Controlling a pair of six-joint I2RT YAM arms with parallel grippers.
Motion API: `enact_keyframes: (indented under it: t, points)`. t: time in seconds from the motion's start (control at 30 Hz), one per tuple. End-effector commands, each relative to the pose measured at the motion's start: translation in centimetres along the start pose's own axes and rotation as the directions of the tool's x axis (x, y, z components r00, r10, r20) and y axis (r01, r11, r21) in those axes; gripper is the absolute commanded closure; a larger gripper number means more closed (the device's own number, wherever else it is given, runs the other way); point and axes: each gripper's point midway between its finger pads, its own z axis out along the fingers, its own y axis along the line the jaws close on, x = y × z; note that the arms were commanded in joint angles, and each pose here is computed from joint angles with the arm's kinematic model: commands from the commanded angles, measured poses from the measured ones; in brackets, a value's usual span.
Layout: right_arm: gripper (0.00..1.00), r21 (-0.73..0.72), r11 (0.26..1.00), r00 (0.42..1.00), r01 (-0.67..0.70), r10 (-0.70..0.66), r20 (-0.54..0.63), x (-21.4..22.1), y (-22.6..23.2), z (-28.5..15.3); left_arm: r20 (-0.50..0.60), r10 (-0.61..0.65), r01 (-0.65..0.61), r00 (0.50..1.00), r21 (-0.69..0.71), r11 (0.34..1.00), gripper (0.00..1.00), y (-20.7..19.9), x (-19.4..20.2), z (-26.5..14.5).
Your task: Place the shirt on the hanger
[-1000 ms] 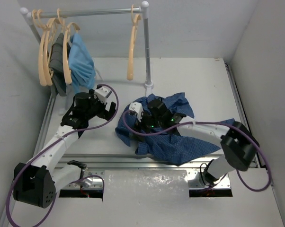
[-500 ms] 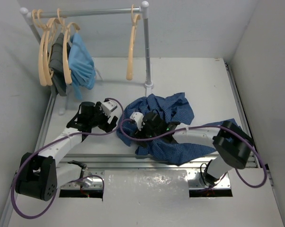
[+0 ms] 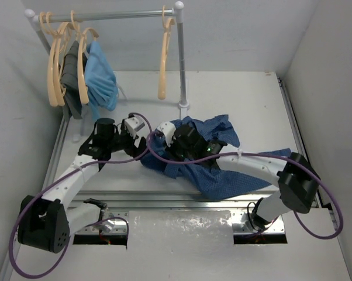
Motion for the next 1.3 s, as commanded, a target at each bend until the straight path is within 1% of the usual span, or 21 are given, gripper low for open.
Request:
enact_keyframes:
  t: [0.0,0.07,0.17,0.27,0.33,0.37,0.5,0.53,0.6,0.67,0.7,0.77,0.87,0.9,0.93,0.97,1.07,1.1,1.13,1.23,1.27]
  points:
    - [1.0,0.005,0.999,0.989,0.033,-0.034,0.141,-6.5,-0.1,-2.5,0.167,0.019,-0.031,0.986,0.071,0.997,0.18,-1.9,-6.2,-1.9]
    - [1.0,0.003,0.999,0.985,0.037,-0.037,0.169,-8.0,-0.1,-3.2,0.173,0.032,-0.042,0.984,0.054,0.998,0.18,-1.6,-6.5,-2.1]
    - [1.0,0.003,0.999,0.98,0.039,-0.039,0.195,-9.8,-0.1,-3.9,0.148,0.041,-0.05,0.988,0.06,0.997,0.18,-1.7,-5.9,-1.9]
    - [1.0,0.007,0.999,0.976,0.041,-0.041,0.214,-11.5,-0.1,-4.5,0.158,0.047,-0.067,0.986,0.12,0.99,0.18,-2.9,-5.9,-2.3]
    - [1.0,0.022,0.999,0.973,0.036,-0.04,0.226,-12.8,-0.4,-5.0,0.187,0.062,-0.091,0.98,0.153,0.984,0.15,-3.9,-6.7,-2.9]
    - [1.0,0.028,0.999,0.974,0.035,-0.04,0.225,-13.0,-0.5,-5.0,0.181,0.063,-0.093,0.981,0.167,0.982,0.15,-4.2,-6.7,-3.1]
    - [1.0,0.056,0.998,0.968,0.039,-0.051,0.246,-15.2,-1.0,-5.7,0.205,0.091,-0.129,0.974,0.179,0.975,0.13,-4.6,-8.9,-4.3]
    - [1.0,0.066,0.997,0.96,0.041,-0.058,0.273,-16.6,-1.2,-6.4,0.21,0.096,-0.134,0.973,0.175,0.975,0.13,-4.6,-9.3,-4.5]
    - [1.0,0.095,0.995,0.956,0.043,-0.069,0.287,-18.2,-1.8,-6.9,0.224,0.117,-0.156,0.968,0.166,0.974,0.12,-4.6,-10.6,-5.2]
    - [1.0,0.124,0.991,0.954,0.052,-0.087,0.288,-18.9,-2.3,-7.2,0.241,0.131,-0.172,0.962,0.158,0.972,0.11,-4.6,-11.8,-5.9]
    - [1.0,0.129,0.99,0.958,0.058,-0.091,0.271,-18.7,-2.4,-6.8,0.245,0.135,-0.179,0.96,0.165,0.97,0.1,-4.8,-12.1,-6.0]
    - [1.0,0.146,0.987,0.956,0.061,-0.1,0.277,-19.4,-2.7,-7.1,0.252,0.146,-0.191,0.957,0.165,0.968,0.1,-4.9,-12.7,-6.4]
    - [1.0,0.138,0.988,0.955,0.064,-0.101,0.278,-19.6,-2.5,-7.3,0.232,0.154,-0.176,0.96,0.074,0.982,0.1,-3.1,-12.5,-6.0]
    - [1.0,0.121,0.99,0.953,0.069,-0.101,0.284,-19.4,-2.2,-7.5,0.202,0.157,-0.155,0.967,-0.029,0.988,0.1,-1.2,-12.0,-5.8]
    - [1.0,0.111,0.992,0.952,0.066,-0.096,0.292,-19.4,-2.1,-7.8,0.194,0.168,-0.153,0.967,-0.087,0.984,0.11,0.1,-11.5,-5.4]
    - [1.0,0.098,0.993,0.952,0.069,-0.095,0.292,-19.1,-1.8,-7.7,0.167,0.169,-0.136,0.971,-0.192,0.972,0.15,2.1,-10.8,-5.3]
    - [1.0,0.056,0.995,0.941,0.077,-0.092,0.325,-19.5,-0.9,-8.6,0.164,0.166,-0.109,0.972,-0.31,0.944,0.18,4.7,-9.4,-4.3]
    - [1.0,0.028,0.997,0.942,0.077,-0.082,0.326,-19.4,-0.5,-8.5,0.189,0.166,-0.099,0.968,-0.323,0.941,0.18,5.1,-9.7,-4.1]
    - [1.0,0.022,0.997,0.941,0.073,-0.076,0.33,-19.4,-0.3,-8.6,0.18,0.147,-0.085,0.973,-0.314,0.946,0.18,5.1,-9.0,-3.5]
    - [1.0,-0.03,0.997,0.941,0.077,-0.062,0.334,-19.4,0.6,-8.3,0.222,0.117,-0.068,0.968,-0.219,0.973,0.18,3.7,-9.4,-2.4]
    - [1.0,-0.032,0.997,0.941,0.075,-0.06,0.333,-19.3,0.6,-8.2,0.252,0.124,-0.069,0.96,-0.217,0.974,0.18,3.7,-10.0,-2.3]
